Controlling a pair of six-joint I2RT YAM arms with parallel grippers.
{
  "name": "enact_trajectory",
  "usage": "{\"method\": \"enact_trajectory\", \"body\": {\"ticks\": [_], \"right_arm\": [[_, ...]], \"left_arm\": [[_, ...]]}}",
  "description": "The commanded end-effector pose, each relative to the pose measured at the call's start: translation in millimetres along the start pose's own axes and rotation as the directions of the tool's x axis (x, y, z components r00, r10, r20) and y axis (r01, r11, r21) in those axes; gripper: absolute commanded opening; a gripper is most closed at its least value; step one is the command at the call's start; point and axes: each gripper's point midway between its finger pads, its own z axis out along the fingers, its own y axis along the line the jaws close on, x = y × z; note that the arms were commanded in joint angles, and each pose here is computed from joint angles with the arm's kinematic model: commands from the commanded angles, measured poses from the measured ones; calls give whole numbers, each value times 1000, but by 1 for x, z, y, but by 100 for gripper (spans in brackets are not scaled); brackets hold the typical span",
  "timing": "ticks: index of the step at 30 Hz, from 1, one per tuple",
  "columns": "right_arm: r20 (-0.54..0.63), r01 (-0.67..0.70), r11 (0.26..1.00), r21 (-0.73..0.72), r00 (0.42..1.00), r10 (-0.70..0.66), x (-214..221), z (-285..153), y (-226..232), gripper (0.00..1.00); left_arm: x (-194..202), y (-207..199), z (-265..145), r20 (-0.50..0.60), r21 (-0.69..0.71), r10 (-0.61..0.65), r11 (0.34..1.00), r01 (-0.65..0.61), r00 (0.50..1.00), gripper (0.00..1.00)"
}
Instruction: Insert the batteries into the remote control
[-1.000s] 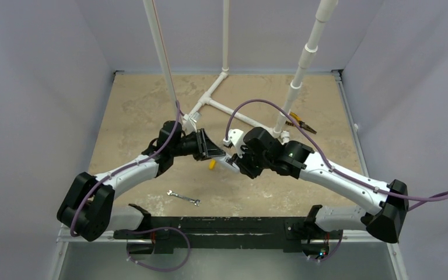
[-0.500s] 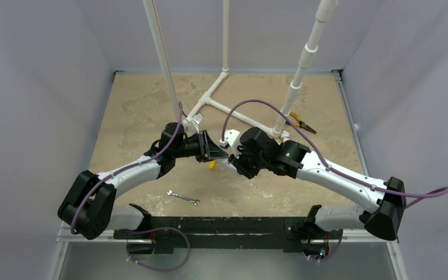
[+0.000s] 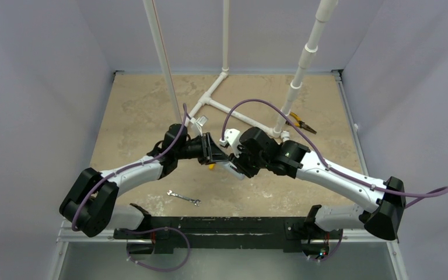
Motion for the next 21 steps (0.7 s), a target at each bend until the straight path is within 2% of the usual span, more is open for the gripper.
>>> {"method": "enact_trajectory", "body": {"ticks": [1, 10, 21], "right_arm": [[67, 8, 1000, 6, 998, -9, -22, -5, -1, 26], [10, 13, 1000, -13, 1000, -13, -12, 3, 2, 26], [3, 13, 1000, -22, 1000, -13, -11, 3, 4, 26]], "left_arm": [[-6, -19, 2, 15, 67, 49, 996, -50, 999, 0], [-8, -20, 1, 20, 52, 61, 997, -62, 998, 0], [-9, -19, 1, 22, 42, 66, 997, -67, 998, 0]]}}
